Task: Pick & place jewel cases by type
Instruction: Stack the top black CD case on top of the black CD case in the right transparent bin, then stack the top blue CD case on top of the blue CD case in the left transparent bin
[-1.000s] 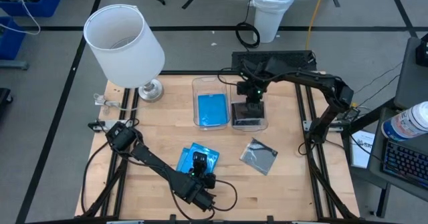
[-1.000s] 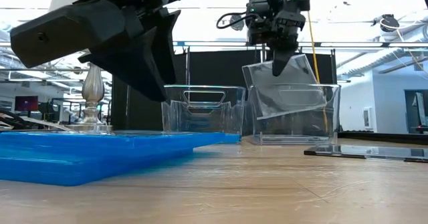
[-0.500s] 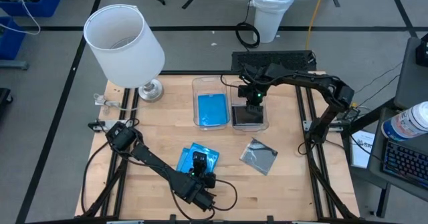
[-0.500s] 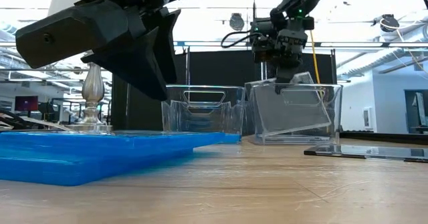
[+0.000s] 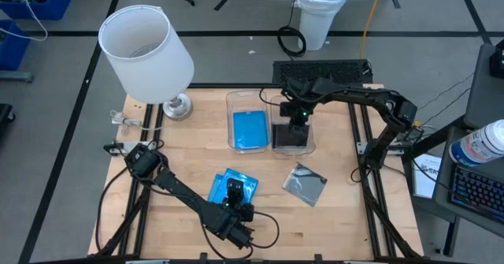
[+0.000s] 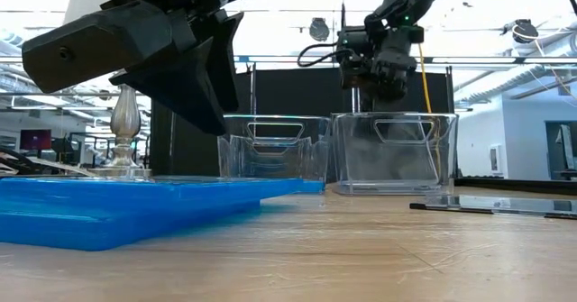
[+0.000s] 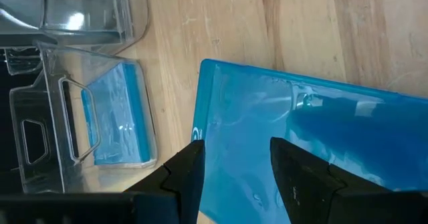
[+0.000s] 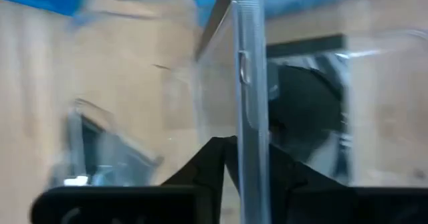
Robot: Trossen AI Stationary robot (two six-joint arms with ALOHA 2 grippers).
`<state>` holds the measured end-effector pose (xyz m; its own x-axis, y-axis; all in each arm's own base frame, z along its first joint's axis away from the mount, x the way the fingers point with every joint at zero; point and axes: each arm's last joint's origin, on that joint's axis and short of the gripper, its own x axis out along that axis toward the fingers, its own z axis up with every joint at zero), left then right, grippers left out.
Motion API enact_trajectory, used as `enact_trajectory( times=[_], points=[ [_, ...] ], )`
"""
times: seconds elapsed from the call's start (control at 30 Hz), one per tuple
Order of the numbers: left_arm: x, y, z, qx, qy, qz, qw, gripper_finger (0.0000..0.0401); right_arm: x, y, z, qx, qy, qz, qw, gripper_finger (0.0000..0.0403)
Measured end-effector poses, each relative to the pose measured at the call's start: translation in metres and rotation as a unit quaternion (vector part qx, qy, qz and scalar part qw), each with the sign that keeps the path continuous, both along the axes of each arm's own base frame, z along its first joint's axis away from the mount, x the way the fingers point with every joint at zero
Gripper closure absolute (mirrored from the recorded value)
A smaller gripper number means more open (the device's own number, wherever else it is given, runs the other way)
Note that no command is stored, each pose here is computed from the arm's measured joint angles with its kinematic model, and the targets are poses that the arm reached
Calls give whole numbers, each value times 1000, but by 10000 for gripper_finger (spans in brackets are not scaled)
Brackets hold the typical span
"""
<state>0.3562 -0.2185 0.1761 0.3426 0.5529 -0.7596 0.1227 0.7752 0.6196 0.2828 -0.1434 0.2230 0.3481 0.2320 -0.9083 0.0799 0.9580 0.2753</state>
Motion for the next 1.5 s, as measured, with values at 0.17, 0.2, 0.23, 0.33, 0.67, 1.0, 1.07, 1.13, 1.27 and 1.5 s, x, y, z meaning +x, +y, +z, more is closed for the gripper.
enact_trajectory(
  times=[0.17, 0.2, 0.23, 0.33, 0.67, 1.0, 1.07, 1.13, 1.27, 1.5],
  points=[
    [0, 0, 0, -1, 0, 1, 1000, 227, 1, -1, -1, -62, 27, -4, 998, 295],
    [0, 0, 0, -1, -1, 2, 1000, 227, 1, -1, -1, -73, 30, -4, 997, 284],
    [0, 0, 0, -1, -1, 2, 1000, 227, 1, -1, -1, -85, 33, -1, 996, 275],
    [0, 0, 0, -1, -2, 2, 1000, 227, 3, 0, 1, -124, 37, 4, 992, 249],
    [-1, 0, 0, 5, 9, -6, 1000, 226, 9, 1, 54, -219, -40, -17, 975, 197],
    [-35, 6, 24, 39, 121, -4, 992, 241, -18, 97, 144, -213, -215, 26, 953, 225],
    [-48, 9, 44, 42, 109, 27, 993, 259, -21, 126, 151, -187, -245, 42, 950, 245],
    [-58, 9, 61, 31, 78, 41, 996, 280, -22, 155, 151, -166, -265, 63, 948, 269],
    [-82, -2, 83, -6, -7, 0, 1000, 323, -22, 208, 135, -154, -294, 118, 936, 321],
    [-130, -2, 61, -38, -55, -55, 996, 394, -21, 257, 78, -107, -340, 145, 923, 398]
  ],
)
